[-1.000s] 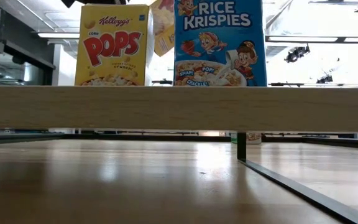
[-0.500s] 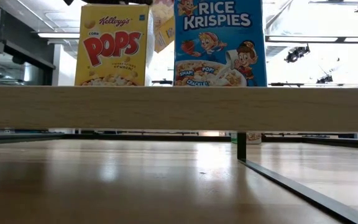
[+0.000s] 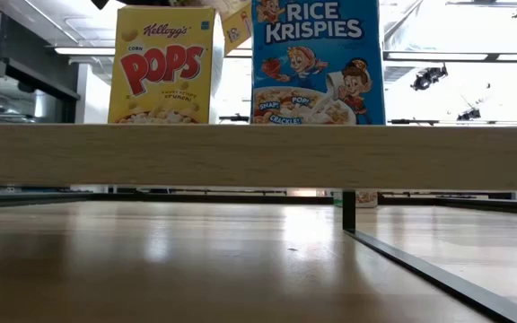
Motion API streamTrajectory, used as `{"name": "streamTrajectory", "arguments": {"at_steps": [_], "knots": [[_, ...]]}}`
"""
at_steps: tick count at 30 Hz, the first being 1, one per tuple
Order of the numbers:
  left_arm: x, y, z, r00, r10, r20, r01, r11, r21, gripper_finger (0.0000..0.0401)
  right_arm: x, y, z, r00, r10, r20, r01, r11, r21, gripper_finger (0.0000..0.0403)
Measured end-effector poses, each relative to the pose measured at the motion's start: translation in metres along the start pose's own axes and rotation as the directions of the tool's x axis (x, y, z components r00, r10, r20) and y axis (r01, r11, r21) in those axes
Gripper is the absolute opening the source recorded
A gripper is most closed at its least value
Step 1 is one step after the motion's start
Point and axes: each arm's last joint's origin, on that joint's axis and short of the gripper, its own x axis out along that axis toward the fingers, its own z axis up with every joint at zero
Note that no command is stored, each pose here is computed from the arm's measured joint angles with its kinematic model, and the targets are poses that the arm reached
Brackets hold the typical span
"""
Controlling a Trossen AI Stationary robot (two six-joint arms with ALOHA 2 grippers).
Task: Stack cereal on shelf
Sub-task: Put the yellow cereal box on the shelf aligned with the yellow cereal box
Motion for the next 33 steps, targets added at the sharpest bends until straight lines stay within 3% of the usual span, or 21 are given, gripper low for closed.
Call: {"name": "streamTrajectory", "arguments": {"at_steps": [5,8,12,18,25,29,33], "knots": [[0.000,0.000,0.000,1.000,-0.004,0.000,0.004,1.000,-0.001,0.0208,0.000,0.001,-0.001,1.000,0.024,-0.014,-0.025,0.998,-0.061,0.0091],[0.000,0.000,0.000,1.000,-0.005,-0.003,0.005,1.000,-0.001,0.0164,0.000,0.000,-0.001,1.000,0.021,-0.017,-0.021,0.999,-0.042,0.0111],[-0.002,0.002,-0.003,0.999,0.006,-0.033,-0.006,1.000,0.000,0.0126,-0.007,-0.002,0.000,1.000,0.015,-0.027,-0.015,1.000,-0.015,0.0166],[-0.034,0.007,-0.008,0.995,0.071,-0.069,-0.072,0.997,-0.017,0.0123,-0.038,-0.012,0.005,0.998,-0.027,-0.056,0.025,0.999,-0.022,0.0251],[-0.100,-0.019,0.001,0.979,0.096,0.181,-0.090,0.995,-0.042,0.0120,-0.080,-0.023,0.006,0.980,-0.192,-0.044,0.193,0.980,0.038,0.0272],[-0.115,-0.044,-0.013,0.932,-0.039,0.361,0.061,0.997,-0.051,0.0120,-0.094,-0.025,0.009,0.967,-0.254,0.006,0.254,0.966,0.043,0.0272],[-0.103,-0.061,-0.044,0.851,-0.146,0.504,0.217,0.972,-0.086,0.0119,-0.095,-0.026,0.010,0.958,-0.287,0.030,0.285,0.957,0.047,0.0272]]}}
